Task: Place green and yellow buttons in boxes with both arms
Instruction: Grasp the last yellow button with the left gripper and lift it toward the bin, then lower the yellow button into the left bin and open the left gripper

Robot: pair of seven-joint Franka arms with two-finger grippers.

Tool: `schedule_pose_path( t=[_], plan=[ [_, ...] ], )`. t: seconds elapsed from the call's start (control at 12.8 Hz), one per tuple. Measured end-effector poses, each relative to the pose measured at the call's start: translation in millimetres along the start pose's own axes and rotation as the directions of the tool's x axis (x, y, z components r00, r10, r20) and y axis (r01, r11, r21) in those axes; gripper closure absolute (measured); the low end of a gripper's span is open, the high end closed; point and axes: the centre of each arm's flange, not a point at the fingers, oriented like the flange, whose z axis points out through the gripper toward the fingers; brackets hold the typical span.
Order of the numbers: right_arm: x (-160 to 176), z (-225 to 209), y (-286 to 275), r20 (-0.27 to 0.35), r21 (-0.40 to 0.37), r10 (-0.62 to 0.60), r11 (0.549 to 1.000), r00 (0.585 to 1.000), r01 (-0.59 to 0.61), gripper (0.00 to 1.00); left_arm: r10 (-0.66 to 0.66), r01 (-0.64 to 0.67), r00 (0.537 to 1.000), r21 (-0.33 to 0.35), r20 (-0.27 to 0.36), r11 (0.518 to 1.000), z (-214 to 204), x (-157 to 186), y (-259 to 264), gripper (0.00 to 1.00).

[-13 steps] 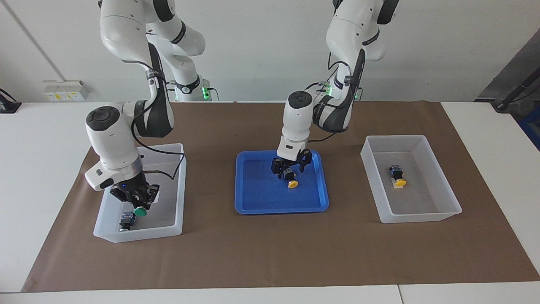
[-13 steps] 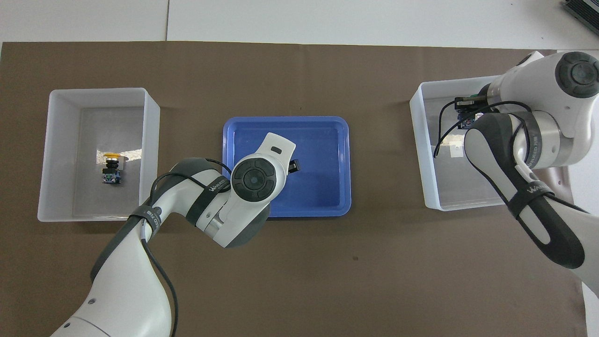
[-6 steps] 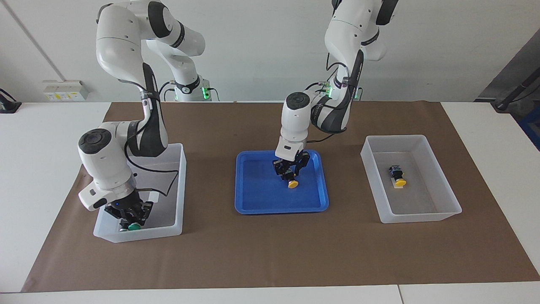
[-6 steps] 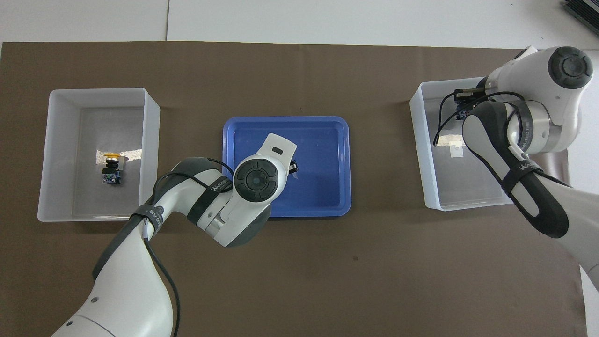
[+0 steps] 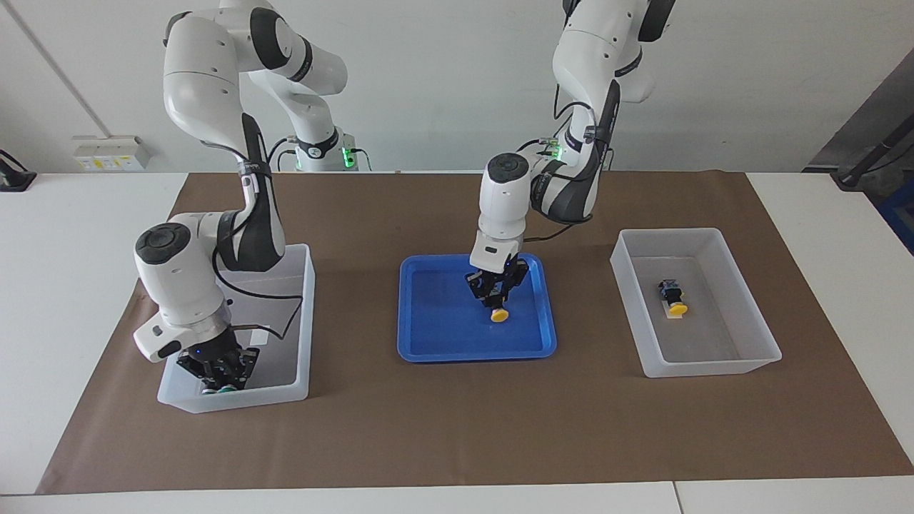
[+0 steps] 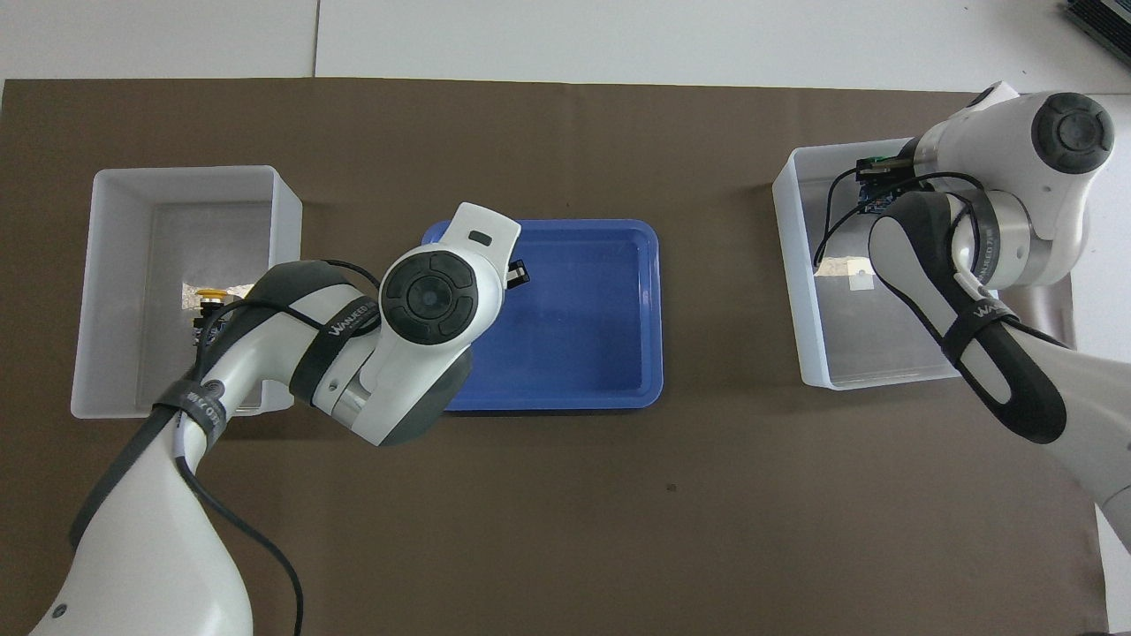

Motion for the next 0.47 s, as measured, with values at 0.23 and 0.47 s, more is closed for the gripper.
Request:
schedule_pose_path(
  t=[0.23,0.47],
  plan=[
    [0.8,-0.7,-0.3,-0.008,0.001,0.000,1.000,1.000,0.000,0.26,-0.020,0.021,1.000,-0.003,0.020,1.000,-46.5,47.2,-53.2,0.55],
    [2.9,-3.5,-3.4,-0.014,0.003,-0.004,1.000,1.000,0.004,0.07,-0.023,0.023,0.998,-0.001,0.054,1.000,-52.1,100.1,-122.5,0.55]
  ],
)
